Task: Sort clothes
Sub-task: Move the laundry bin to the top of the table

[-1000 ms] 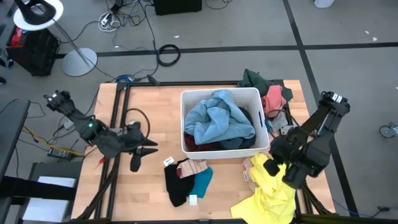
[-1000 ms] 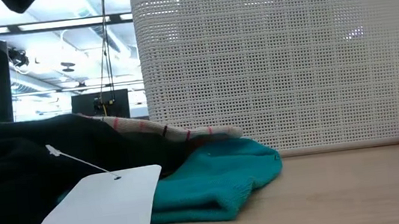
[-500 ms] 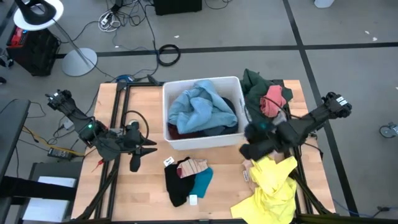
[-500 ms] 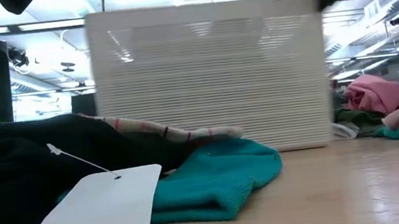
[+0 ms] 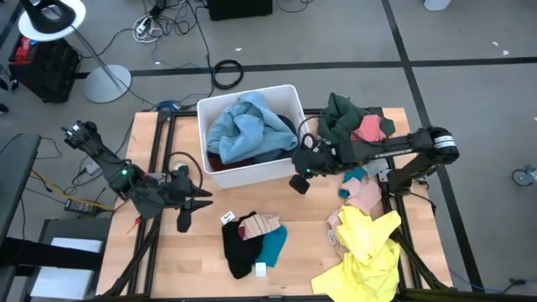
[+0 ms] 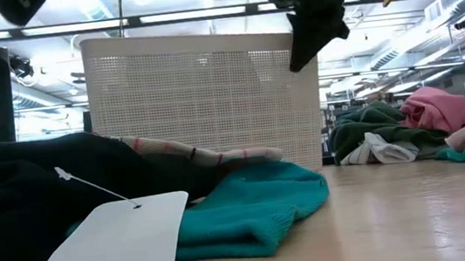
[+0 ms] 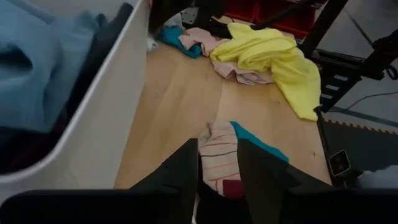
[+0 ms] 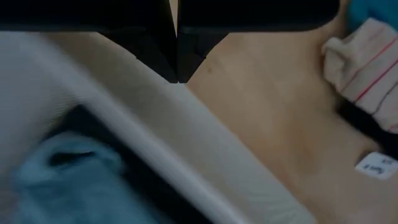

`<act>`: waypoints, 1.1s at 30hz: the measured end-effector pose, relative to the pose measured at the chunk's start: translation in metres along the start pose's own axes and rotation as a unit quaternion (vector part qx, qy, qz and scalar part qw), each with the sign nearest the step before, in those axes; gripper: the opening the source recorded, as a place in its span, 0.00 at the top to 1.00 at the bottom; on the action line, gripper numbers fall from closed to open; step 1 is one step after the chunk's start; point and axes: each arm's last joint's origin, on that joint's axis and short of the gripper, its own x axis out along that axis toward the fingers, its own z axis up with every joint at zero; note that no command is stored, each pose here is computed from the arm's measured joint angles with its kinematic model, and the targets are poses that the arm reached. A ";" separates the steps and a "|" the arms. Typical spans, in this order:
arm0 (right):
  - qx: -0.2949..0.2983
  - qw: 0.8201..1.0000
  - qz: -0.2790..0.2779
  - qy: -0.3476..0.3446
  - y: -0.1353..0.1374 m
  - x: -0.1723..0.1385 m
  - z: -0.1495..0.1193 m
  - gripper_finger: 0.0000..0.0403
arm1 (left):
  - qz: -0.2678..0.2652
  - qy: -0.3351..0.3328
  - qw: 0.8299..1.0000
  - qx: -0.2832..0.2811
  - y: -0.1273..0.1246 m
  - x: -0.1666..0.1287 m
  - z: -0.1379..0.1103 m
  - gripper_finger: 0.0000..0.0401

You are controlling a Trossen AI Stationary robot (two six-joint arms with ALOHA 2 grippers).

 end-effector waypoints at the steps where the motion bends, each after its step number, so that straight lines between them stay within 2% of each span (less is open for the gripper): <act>1: -0.002 1.000 0.006 0.003 0.002 0.002 0.000 1.00 | 0.002 0.002 1.000 -0.004 0.001 0.002 -0.004 0.71; 5: -0.018 1.000 0.024 0.001 0.011 -0.005 -0.005 1.00 | 0.013 0.016 1.000 -0.021 0.006 0.014 -0.027 0.71; 11: -0.025 0.996 0.075 -0.043 0.029 -0.039 -0.015 1.00 | 0.043 -0.007 0.998 -0.036 0.015 0.030 -0.054 0.71; 17: -0.030 0.992 0.106 -0.059 0.053 -0.064 -0.038 1.00 | 0.141 -0.057 0.988 -0.039 0.035 0.043 -0.062 0.71; 22: -0.019 0.993 0.094 -0.072 0.071 -0.083 -0.066 1.00 | 0.168 -0.041 0.983 -0.058 0.052 0.055 -0.065 0.71; 28: 0.006 0.990 0.120 -0.079 0.088 -0.103 -0.095 1.00 | 0.222 -0.042 0.972 -0.068 0.072 0.063 -0.058 0.72; 30: 0.014 0.988 0.127 -0.082 0.091 -0.108 -0.101 1.00 | 0.222 -0.037 0.971 -0.084 0.077 0.065 -0.055 0.73; 33: 0.027 0.987 0.137 -0.082 0.097 -0.112 -0.109 1.00 | 0.157 -0.023 0.983 -0.095 0.074 0.069 -0.050 0.75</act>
